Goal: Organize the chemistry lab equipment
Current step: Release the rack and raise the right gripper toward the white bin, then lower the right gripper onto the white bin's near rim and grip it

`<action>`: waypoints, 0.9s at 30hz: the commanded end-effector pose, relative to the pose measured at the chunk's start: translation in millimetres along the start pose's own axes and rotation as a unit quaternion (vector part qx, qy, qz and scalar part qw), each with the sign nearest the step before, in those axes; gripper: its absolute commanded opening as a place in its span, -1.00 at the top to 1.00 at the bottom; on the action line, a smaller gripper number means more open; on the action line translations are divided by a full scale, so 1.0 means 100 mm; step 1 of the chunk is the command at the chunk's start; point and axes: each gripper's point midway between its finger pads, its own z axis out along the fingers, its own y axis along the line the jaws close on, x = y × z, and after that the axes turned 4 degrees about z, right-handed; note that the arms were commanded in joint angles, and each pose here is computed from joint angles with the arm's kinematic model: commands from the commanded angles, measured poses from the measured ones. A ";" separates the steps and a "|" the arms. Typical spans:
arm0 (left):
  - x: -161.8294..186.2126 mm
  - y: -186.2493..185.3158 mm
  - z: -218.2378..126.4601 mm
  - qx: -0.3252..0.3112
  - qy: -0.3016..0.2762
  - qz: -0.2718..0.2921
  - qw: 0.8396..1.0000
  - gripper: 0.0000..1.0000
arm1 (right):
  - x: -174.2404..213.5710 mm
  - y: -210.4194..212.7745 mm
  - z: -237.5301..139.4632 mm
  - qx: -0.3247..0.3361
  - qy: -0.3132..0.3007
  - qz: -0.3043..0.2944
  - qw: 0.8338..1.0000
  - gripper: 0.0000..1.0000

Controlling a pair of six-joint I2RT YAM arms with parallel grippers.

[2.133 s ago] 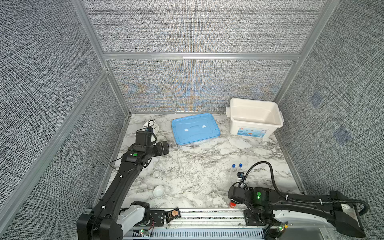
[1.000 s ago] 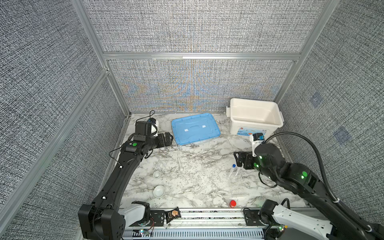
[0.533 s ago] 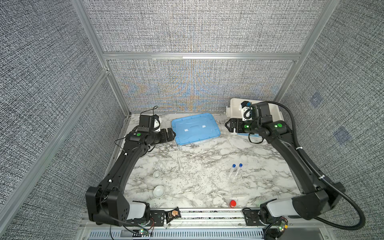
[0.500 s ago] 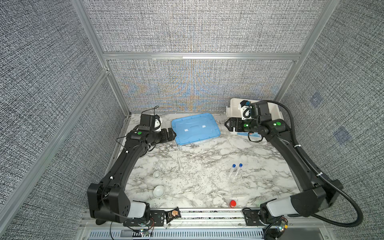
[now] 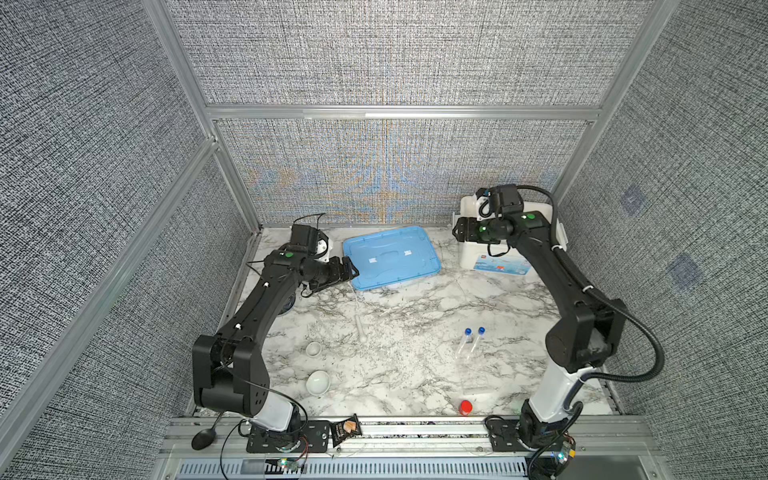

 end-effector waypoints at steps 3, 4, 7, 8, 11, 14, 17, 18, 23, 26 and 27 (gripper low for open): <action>0.05 0.07 0.08 -0.001 -0.005 -0.020 1.000 -0.85 | 0.01 -0.26 0.25 0.055 0.019 0.010 0.998 -0.37; 0.08 0.10 0.12 -0.003 0.002 -0.024 1.000 -0.85 | 0.04 -0.30 0.30 0.058 0.028 0.014 0.998 -0.30; 0.14 0.19 0.16 -0.029 0.026 -0.022 0.999 -0.85 | 0.14 -0.35 0.39 0.059 0.052 0.017 0.997 -0.25; 0.15 0.25 0.14 -0.046 0.030 -0.021 0.998 -0.85 | 0.19 -0.35 0.42 0.054 0.063 0.015 0.996 -0.24; 0.11 0.32 0.10 -0.077 0.032 -0.013 0.996 -0.86 | 0.25 -0.38 0.50 0.056 0.079 0.008 0.995 -0.22; 0.00 0.27 0.12 -0.071 0.038 0.000 0.997 -0.86 | 0.26 -0.44 0.57 0.067 0.082 0.008 0.994 -0.17; -0.08 0.24 0.12 -0.074 0.049 -0.001 0.996 -0.85 | 0.23 -0.40 0.60 0.057 0.084 0.008 0.995 -0.12; -0.10 0.25 0.11 -0.077 0.047 -0.003 0.996 -0.85 | 0.22 -0.39 0.60 0.054 0.085 0.009 0.995 -0.10; -0.17 0.20 0.12 -0.062 0.026 -0.004 0.998 -0.85 | 0.14 -0.35 0.57 0.051 0.083 0.009 0.995 0.10; -0.17 0.18 0.17 -0.050 0.022 -0.007 0.998 -0.85 | 0.17 -0.31 0.51 0.044 0.094 0.013 0.995 0.21; -0.17 0.17 0.19 -0.046 0.021 -0.007 0.999 -0.86 | 0.22 -0.30 0.49 0.042 0.102 0.014 0.994 0.24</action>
